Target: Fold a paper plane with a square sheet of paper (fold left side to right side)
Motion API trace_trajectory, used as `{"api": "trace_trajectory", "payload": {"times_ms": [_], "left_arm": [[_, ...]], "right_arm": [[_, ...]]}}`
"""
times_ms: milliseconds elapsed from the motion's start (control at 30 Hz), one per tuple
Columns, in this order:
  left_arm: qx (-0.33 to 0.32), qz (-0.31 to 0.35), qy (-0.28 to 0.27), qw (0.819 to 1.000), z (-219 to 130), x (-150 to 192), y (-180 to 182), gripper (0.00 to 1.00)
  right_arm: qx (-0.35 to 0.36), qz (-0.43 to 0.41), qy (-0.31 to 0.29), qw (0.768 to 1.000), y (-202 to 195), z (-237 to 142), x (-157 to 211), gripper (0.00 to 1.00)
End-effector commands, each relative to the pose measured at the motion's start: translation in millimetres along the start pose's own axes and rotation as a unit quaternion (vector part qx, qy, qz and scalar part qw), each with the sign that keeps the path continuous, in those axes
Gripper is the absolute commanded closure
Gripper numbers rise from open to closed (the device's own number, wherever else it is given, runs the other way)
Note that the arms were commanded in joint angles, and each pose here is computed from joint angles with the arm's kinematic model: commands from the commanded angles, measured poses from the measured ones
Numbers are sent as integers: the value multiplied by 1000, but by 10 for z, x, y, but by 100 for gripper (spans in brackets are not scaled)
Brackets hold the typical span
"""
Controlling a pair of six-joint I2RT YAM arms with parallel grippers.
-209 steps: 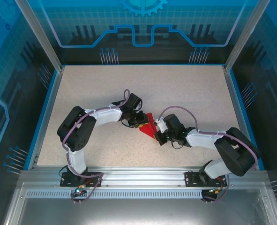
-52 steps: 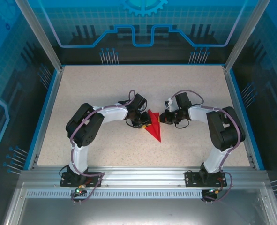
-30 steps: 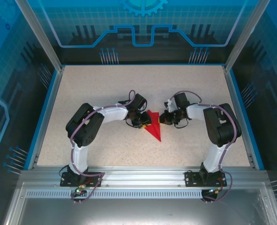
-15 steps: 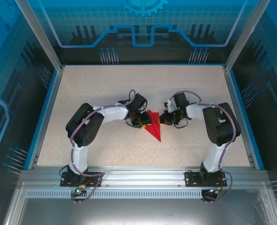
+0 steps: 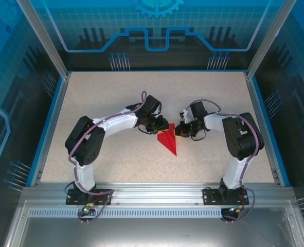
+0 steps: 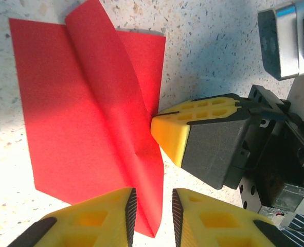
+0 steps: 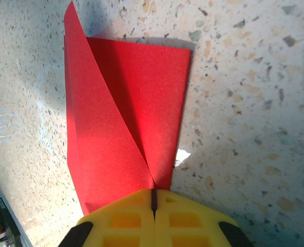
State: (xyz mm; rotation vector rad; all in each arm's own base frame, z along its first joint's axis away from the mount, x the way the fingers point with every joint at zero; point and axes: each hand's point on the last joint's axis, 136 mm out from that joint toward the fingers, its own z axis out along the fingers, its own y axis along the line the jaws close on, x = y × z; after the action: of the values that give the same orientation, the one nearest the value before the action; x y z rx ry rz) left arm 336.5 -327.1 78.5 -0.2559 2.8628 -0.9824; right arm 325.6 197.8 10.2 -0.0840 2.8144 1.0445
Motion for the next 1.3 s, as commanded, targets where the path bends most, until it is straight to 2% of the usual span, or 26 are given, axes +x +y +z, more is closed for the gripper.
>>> {"api": "trace_trajectory", "payload": {"times_ms": [0, 533, 900, 1267], "left_arm": [[15, 13, 26, 999, 156, 33, -103, 72], [-8, -1, 43, 999, 482, -4, 89, 75], [-17, 5, 39, 999, 436, -11, 97, 75], [-45, -9, 51, 998, 606, 23, 301, 75]], "right_arm": [[40, 20, 34, 998, -228, 108, 181, 100], [47, 20, 38, 998, -257, 119, 193, 100], [51, 18, 38, 998, -267, 120, 183, 100], [47, 17, 36, 998, -237, 117, 155, 100]]}}
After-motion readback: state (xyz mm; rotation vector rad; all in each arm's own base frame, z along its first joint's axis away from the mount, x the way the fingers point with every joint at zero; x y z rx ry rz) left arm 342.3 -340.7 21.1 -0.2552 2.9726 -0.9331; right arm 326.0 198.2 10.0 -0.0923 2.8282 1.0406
